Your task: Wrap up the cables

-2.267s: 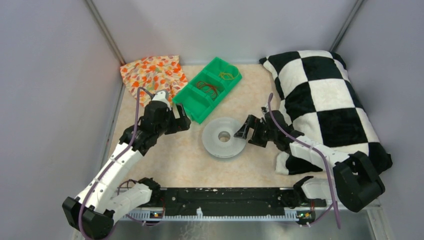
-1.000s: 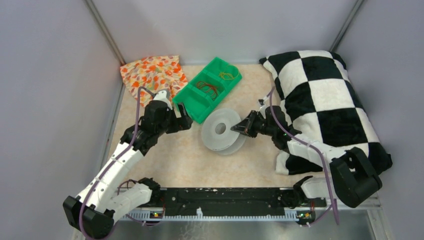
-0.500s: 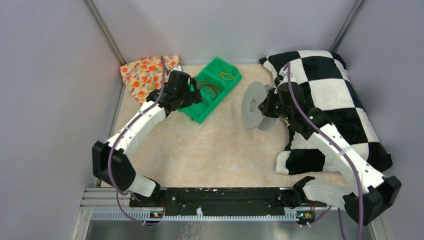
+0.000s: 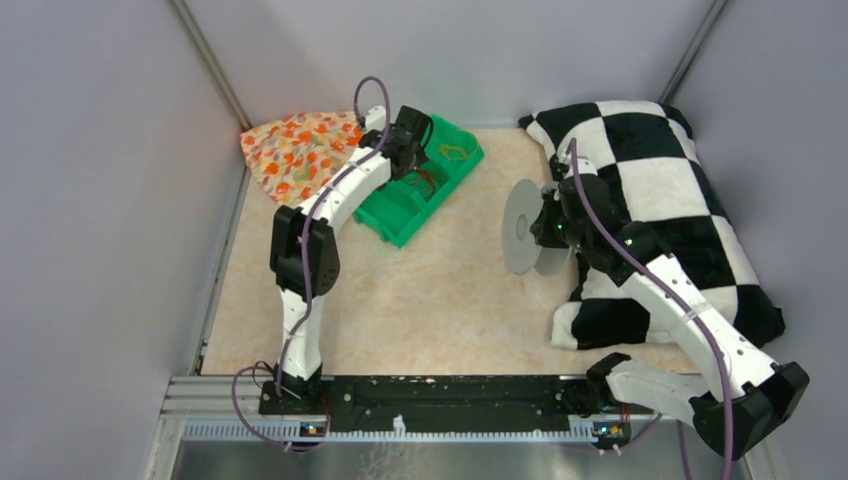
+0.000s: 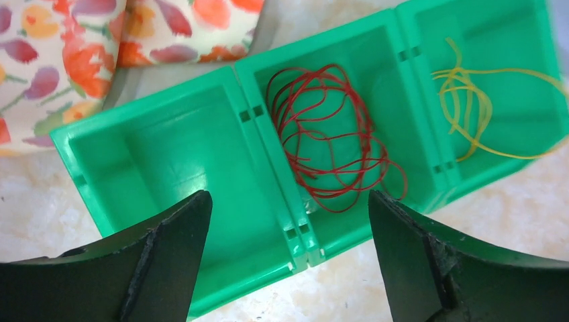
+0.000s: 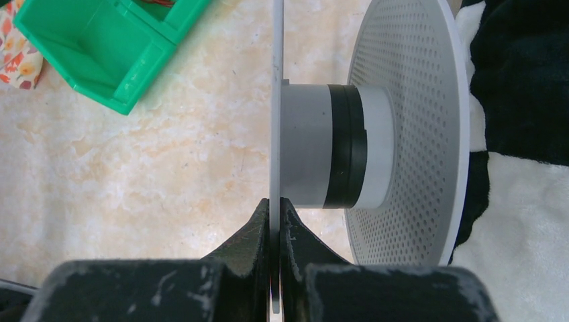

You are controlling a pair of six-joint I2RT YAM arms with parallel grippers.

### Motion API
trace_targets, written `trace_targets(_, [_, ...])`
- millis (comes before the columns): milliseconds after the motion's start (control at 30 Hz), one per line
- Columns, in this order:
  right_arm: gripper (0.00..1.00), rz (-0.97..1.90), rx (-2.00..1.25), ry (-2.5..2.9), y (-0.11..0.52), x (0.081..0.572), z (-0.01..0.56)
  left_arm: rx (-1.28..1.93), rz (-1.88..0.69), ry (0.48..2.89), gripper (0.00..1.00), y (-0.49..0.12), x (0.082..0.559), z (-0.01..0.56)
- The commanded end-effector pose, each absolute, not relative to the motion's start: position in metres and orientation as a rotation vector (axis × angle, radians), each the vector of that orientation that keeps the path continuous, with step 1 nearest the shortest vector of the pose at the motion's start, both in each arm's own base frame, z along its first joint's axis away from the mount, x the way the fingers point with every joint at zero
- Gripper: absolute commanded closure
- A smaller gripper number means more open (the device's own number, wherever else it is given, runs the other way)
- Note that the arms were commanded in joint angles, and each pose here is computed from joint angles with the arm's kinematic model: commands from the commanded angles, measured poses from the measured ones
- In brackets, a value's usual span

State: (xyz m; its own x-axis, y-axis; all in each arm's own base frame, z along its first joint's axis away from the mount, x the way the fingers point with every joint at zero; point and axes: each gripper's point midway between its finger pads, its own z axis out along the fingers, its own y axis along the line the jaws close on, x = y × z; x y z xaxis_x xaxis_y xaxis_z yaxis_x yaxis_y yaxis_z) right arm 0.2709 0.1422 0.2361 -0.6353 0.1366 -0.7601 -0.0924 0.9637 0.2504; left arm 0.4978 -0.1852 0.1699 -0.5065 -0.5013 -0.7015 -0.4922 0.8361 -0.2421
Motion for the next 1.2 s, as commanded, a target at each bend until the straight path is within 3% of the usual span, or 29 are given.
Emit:
trace_targets(0, [1.0, 0.393, 0.021, 2.167, 0.151, 0.278, 0.251, -0.846, 0.079, 2.171, 0.08, -0.179, 0.493, 0.148])
trace_targets(167, [1.0, 0.444, 0.022, 2.169, 0.158, 0.275, 0.244, -0.843, 0.07, 2.194, 0.09, -0.188, 0.492, 0.124])
trace_targets(267, [1.0, 0.459, 0.008, 2.196, 0.162, 0.275, 0.237, -0.866, 0.069, 2.197, 0.19, -0.187, 0.49, 0.109])
trace_targets(400, [1.0, 0.471, -0.007, 2.222, 0.166, 0.273, 0.23, -0.792, -0.012, 2.229, 0.25, -0.204, 0.5, 0.099])
trace_targets(600, [1.0, 0.47, 0.022, 2.227, 0.163, 0.27, 0.225, -0.747, -0.013, 2.258, 0.48, -0.206, 0.498, 0.095])
trace_targets(733, [1.0, 0.484, 0.021, 2.236, 0.165, 0.268, 0.223, -0.64, -0.036, 2.29, 0.57, -0.213, 0.502, 0.093])
trace_targets(1167, [1.0, 0.219, -0.041, 2.217, 0.122, 0.264, 0.247, 0.141, -0.057, 2.242, 0.59, -0.234, 0.531, 0.122])
